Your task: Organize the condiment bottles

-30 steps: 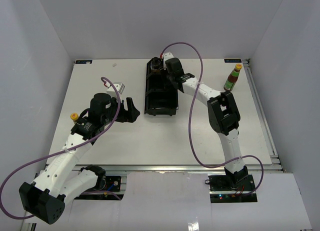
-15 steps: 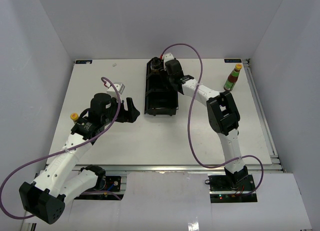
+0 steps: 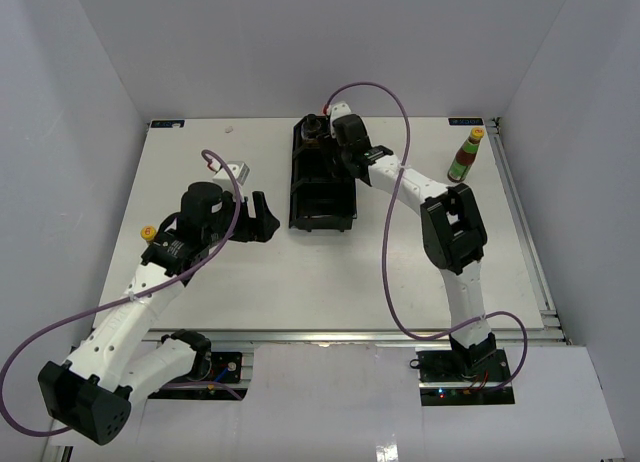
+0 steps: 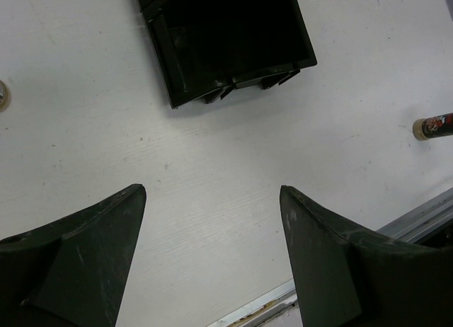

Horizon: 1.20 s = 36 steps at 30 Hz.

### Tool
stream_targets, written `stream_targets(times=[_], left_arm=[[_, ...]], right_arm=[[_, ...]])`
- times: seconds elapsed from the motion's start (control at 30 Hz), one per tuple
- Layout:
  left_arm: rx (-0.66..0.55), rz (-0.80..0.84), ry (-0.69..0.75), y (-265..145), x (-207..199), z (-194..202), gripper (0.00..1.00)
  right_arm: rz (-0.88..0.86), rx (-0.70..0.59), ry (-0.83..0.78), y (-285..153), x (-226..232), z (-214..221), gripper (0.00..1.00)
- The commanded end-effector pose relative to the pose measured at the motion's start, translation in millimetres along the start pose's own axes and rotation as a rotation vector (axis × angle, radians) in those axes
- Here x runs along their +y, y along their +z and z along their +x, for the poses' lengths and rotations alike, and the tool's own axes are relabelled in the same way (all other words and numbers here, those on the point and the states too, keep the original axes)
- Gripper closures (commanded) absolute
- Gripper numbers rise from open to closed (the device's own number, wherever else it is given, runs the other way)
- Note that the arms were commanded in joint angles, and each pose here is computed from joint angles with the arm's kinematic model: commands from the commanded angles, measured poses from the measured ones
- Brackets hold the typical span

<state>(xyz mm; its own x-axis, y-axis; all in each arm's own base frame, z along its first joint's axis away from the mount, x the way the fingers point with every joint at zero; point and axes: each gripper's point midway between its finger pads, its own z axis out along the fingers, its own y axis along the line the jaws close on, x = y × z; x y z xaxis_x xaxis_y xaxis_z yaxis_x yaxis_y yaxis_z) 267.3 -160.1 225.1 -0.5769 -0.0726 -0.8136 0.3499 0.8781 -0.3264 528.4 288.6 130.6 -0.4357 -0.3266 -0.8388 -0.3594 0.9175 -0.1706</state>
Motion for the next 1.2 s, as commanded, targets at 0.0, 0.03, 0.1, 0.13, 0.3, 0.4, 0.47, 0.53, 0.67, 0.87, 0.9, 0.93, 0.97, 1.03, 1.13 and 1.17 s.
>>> stream_targets(times=[0.0, 0.03, 0.1, 0.13, 0.3, 0.4, 0.47, 0.53, 0.67, 0.87, 0.9, 0.93, 0.97, 1.03, 1.13, 1.17], left_arm=[[-0.039, 0.013, -0.013, -3, -9, -21, 0.13], [-0.036, 0.015, -0.021, -1, -10, -23, 0.13], [-0.035, 0.020, -0.037, 0, -12, -28, 0.13], [-0.027, 0.023, -0.049, 2, -14, -28, 0.13], [-0.001, 0.031, -0.092, 15, -14, -20, 0.13], [0.024, 0.026, -0.123, 29, -12, -14, 0.12], [0.055, 0.011, -0.143, 38, -9, -6, 0.13], [0.091, -0.004, -0.166, 47, -5, 5, 0.13], [0.124, -0.020, -0.186, 55, 1, 19, 0.13], [0.127, -0.049, -0.188, 55, 6, 24, 0.13], [0.127, -0.049, -0.188, 55, 6, 23, 0.13], [0.129, -0.050, -0.190, 55, 6, 23, 0.13], [0.131, -0.050, -0.191, 56, 6, 24, 0.13], [0.135, -0.044, -0.195, 56, 5, 25, 0.13], [0.144, -0.033, -0.202, 57, 4, 29, 0.13], [0.146, -0.034, -0.206, 57, 4, 30, 0.13]], right_arm=[[0.071, -0.104, 0.060, -80, -34, -68, 0.23], [0.098, -0.081, 0.060, -85, -40, -60, 0.23], [0.129, -0.057, 0.104, -113, -51, -52, 0.22], [0.150, -0.024, 0.113, -122, -56, -38, 0.22], [0.271, 0.080, 0.261, -171, -91, 16, 0.19], [0.350, 0.128, 0.455, -211, -120, 57, 0.18], [0.381, 0.158, 0.564, -227, -132, 86, 0.19], [0.415, 0.191, 0.677, -244, -144, 120, 0.20], [0.536, 0.179, 0.750, -276, -169, 151, 0.21], [0.653, 0.233, 0.771, -307, -183, 182, 0.22], [0.660, 0.251, 0.766, -310, -182, 189, 0.22], [0.672, 0.256, 0.765, -313, -183, 192, 0.22], [0.684, 0.260, 0.763, -316, -183, 196, 0.22], [0.690, 0.273, 0.760, -320, -182, 202, 0.22], [0.636, 0.291, 0.773, -317, -171, 211, 0.22], [0.616, 0.292, 0.775, -316, -168, 213, 0.22]])
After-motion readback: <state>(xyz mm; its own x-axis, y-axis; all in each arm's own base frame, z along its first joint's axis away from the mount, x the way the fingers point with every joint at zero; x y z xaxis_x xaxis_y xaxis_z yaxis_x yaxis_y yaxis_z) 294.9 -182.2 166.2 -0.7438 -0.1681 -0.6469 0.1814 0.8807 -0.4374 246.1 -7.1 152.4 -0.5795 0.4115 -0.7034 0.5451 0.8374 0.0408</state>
